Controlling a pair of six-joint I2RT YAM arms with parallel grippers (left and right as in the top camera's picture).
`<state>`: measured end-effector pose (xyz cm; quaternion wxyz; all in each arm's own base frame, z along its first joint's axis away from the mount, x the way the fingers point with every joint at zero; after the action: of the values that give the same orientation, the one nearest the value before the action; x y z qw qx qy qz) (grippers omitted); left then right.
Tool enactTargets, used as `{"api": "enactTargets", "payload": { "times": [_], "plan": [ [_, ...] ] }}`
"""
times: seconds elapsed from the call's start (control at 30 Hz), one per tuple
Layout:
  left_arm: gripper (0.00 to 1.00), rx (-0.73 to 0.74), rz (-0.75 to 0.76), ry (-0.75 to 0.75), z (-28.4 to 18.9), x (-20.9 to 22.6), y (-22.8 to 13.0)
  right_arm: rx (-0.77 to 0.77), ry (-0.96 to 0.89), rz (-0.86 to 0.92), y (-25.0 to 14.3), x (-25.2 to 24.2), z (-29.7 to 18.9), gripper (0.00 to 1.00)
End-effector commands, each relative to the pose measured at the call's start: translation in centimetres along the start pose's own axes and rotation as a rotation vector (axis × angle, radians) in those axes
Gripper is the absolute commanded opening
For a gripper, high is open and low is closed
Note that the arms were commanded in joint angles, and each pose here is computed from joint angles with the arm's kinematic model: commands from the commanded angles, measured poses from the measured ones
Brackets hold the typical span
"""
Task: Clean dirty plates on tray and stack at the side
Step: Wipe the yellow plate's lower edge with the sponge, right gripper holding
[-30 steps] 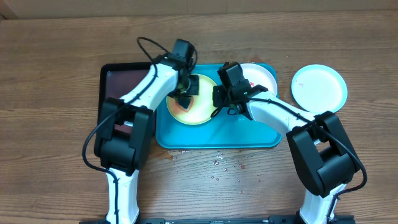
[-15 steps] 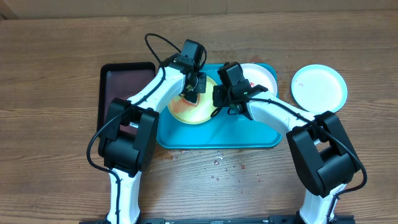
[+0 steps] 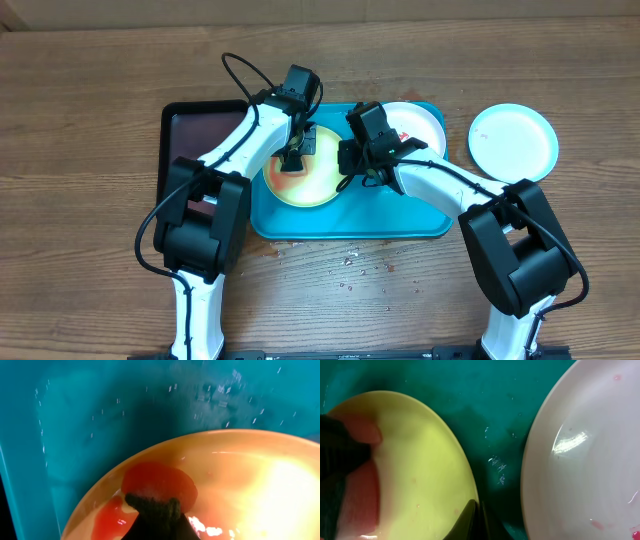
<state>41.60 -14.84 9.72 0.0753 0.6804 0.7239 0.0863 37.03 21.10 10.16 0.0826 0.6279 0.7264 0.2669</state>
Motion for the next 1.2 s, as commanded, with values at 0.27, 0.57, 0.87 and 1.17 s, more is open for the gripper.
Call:
{"api": "enactTargets", "payload": {
  "times": [0.27,0.57,0.87,1.17],
  "plan": [
    [0.05,0.271,0.076,-0.087,1.2,0.4,-3.7,-0.041,-0.021,0.013,1.0,-0.3,-0.5,0.04],
    [0.04,0.289,0.109,-0.144,0.7,-0.5,-4.1,-0.05,-0.017,0.012,1.1,-0.3,-0.5,0.04],
    [0.04,0.187,0.143,-0.235,0.6,-3.6,-3.3,-0.05,-0.017,0.013,1.1,-0.3,-0.5,0.04],
    [0.04,0.04,0.083,-0.152,1.0,-3.3,-1.4,-0.047,-0.019,0.013,1.1,-0.3,-0.5,0.04]
  ]
}}
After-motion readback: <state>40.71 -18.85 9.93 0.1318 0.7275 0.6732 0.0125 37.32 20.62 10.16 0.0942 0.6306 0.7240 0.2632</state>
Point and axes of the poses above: each gripper's point midway between its finger pads, its own z axis out along the fingers, its own x axis along the line the jaws close on, y = z × x, the point moved 9 cm from there along -z, back along the fingers, and after that the axes turned 5 degrees about -z, right-handed, at the moved point
